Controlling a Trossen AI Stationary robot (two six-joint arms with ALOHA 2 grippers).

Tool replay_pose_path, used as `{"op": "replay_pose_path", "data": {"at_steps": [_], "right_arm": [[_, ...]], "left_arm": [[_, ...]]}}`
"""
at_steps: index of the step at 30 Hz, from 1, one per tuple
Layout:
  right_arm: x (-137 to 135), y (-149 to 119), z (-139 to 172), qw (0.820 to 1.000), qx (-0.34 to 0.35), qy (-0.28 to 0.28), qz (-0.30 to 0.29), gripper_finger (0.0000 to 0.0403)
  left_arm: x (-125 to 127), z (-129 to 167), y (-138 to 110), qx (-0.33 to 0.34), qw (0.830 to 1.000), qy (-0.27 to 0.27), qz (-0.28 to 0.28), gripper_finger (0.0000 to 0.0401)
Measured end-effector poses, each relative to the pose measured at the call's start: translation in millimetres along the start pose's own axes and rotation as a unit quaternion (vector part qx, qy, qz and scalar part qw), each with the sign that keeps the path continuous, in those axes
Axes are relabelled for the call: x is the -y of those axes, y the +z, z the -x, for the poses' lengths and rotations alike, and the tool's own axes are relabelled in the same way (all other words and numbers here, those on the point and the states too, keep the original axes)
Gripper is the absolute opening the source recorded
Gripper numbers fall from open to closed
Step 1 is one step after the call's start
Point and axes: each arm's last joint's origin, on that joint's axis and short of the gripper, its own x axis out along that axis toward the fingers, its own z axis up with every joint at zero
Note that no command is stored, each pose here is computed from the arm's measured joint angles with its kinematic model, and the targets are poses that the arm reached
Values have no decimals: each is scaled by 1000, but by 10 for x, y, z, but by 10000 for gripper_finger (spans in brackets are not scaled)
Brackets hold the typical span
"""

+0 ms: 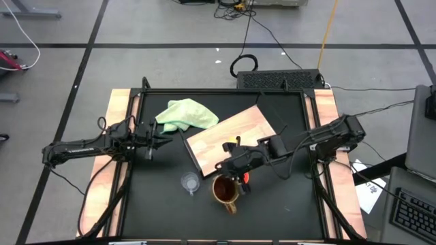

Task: Stack small to large cups/mugs on shelf
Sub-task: Put the dark green mug on the shelf

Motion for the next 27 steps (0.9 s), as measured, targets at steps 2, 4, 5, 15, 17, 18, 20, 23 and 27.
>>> {"op": "replay_pose_path", "data": {"at_steps": [2,4,5,15,17,18,20,23,27], "right_arm": [[22,27,70,1000,12,-12,5,19],[29,51,146,999,21,-29,12,19],[46,55,184,999,23,-33,15,19],[689,14,463,995,32,-86,-37,19],[857,-39,495,995,23,-77,-56,19],[928,-65,509,995,19,-74,-63,19],[1062,-94,534,994,21,-73,-74,19],[1222,-138,581,994,25,-64,-79,19],[1418,-194,659,993,32,-61,-91,19]], "left_arm": [[0,0,0,0,1000,0,0,12],[0,0,0,0,1000,0,0,12],[0,0,0,0,1000,0,0,12],[0,0,0,0,1000,0,0,12],[0,0,1,0,1000,0,0,12],[0,0,1,0,1000,0,0,12],[0,0,1,0,1000,0,0,12],[0,0,1,1,1000,0,-1,12],[0,0,1,1,1000,0,-19,12]]}}
